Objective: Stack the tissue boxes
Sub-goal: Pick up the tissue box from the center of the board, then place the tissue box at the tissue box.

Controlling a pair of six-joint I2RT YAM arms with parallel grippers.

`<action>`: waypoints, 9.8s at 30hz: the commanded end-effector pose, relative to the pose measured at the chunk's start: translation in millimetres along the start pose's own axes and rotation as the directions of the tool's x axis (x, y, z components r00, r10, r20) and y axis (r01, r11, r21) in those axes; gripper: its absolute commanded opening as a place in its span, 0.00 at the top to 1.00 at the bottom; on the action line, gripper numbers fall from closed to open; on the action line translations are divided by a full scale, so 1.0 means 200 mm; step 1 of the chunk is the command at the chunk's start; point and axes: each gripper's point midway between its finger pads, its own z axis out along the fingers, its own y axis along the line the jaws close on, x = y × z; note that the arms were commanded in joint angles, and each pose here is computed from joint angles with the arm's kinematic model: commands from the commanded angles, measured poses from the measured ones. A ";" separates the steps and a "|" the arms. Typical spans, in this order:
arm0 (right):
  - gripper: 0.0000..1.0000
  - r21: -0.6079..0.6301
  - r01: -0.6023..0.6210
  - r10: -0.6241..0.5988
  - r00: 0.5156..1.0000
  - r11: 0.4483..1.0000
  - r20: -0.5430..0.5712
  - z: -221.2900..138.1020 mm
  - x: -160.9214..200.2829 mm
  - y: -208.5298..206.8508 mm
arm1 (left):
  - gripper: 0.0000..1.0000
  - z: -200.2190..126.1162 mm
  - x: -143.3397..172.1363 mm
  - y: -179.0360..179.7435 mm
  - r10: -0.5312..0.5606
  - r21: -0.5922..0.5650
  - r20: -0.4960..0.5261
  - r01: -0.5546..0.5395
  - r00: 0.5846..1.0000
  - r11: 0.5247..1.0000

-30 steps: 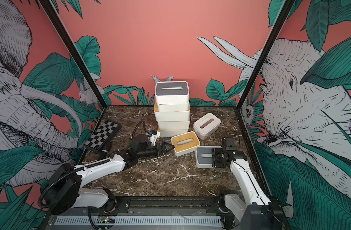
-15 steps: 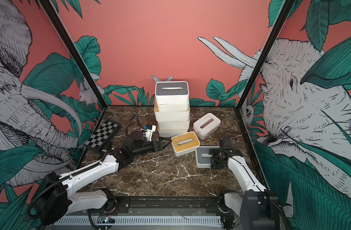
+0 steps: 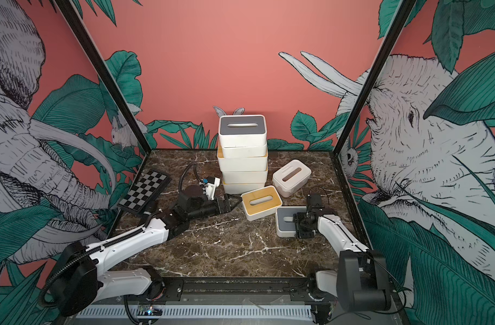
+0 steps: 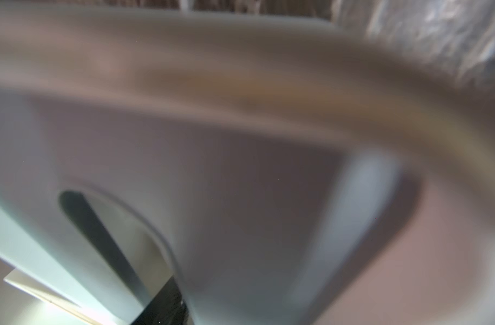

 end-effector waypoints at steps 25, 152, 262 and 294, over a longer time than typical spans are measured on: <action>0.59 -0.148 0.020 -0.026 0.999 0.989 -0.041 -0.14 0.09 0.14 | 0.00 0.13 0.14 0.00 0.057 0.121 -0.024 -0.054 0.998 0.991; 0.01 -0.395 0.899 -0.483 0.434 0.188 0.760 -1.60 0.42 0.76 | 0.52 -0.67 -1.36 -1.25 0.049 0.332 0.338 -0.168 0.940 0.928; 0.01 -0.431 0.880 -0.555 0.465 0.202 0.690 -1.38 0.44 0.86 | 0.07 -0.45 -1.45 -0.62 -0.026 0.053 0.176 0.017 0.984 0.998; 0.44 -0.516 0.854 -0.670 0.347 -0.062 0.656 -1.47 0.85 1.76 | 0.69 -0.46 -1.64 -0.47 -0.028 -0.043 0.351 0.046 0.936 0.998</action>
